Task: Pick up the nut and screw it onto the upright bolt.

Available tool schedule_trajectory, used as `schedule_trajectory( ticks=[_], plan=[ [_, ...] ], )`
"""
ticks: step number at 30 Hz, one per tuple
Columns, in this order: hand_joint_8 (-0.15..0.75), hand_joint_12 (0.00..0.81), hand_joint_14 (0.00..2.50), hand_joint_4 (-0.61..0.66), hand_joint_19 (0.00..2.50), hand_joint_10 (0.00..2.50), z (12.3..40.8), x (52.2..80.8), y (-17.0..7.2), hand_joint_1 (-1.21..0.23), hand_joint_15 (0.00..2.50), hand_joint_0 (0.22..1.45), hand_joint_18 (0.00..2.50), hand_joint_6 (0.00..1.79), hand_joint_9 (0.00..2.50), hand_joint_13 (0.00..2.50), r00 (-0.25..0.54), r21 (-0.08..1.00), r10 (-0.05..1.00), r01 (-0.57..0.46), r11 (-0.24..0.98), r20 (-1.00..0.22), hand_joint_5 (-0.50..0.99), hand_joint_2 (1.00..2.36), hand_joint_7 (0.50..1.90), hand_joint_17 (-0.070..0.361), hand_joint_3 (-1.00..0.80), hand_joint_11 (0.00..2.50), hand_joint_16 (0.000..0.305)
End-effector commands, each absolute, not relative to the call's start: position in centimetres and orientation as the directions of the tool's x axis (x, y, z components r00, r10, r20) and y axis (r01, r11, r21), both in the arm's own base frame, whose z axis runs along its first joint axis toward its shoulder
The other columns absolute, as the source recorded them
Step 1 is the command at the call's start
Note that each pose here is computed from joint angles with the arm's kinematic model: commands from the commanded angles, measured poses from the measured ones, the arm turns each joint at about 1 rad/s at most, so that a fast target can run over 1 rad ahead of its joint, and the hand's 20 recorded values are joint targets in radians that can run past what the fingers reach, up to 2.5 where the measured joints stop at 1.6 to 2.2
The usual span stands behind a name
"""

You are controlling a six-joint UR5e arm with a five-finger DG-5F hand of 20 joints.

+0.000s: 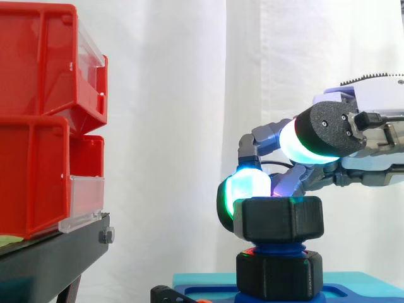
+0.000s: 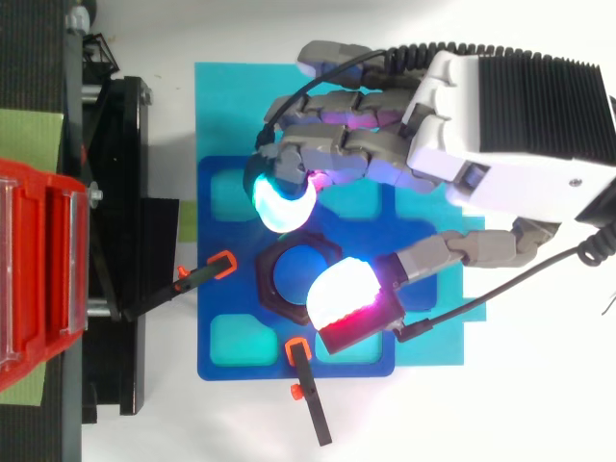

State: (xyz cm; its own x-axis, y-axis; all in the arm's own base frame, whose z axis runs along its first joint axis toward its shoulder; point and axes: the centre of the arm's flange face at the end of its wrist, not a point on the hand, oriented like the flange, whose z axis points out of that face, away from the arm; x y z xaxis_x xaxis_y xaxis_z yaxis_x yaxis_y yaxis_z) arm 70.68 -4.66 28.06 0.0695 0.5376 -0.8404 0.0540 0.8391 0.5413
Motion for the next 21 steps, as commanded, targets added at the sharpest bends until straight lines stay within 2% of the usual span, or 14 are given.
schedule_trajectory(
  ticks=[1,9,15,21],
  plan=[
    [0.250,0.210,0.00,0.11,0.00,0.00,28.1,70.7,-5.2,-0.42,0.00,0.53,0.22,0.56,1.05,0.59,0.075,0.541,0.537,0.056,0.839,-0.840,0.04,1.00,1.33,0.040,-0.50,0.00,0.018],
    [0.214,0.178,0.00,0.04,0.00,0.00,28.0,70.7,-5.6,-0.44,0.00,0.53,0.39,0.58,1.27,0.73,0.072,0.540,0.536,0.054,0.840,-0.841,0.06,1.00,1.30,0.030,-0.50,0.00,0.013],
    [0.194,0.110,0.00,0.03,0.04,0.00,28.2,70.6,-6.0,-0.45,0.00,0.53,0.65,0.56,1.63,0.96,0.071,0.541,0.537,0.047,0.840,-0.840,0.09,1.00,1.35,0.014,-0.50,0.00,0.006],
    [0.206,0.089,0.00,0.02,0.10,0.00,28.1,70.7,-6.5,-0.46,0.00,0.53,0.77,0.55,1.86,1.07,0.078,0.540,0.536,0.047,0.840,-0.840,0.10,1.00,1.37,0.009,-0.50,0.12,0.004]
  ],
)
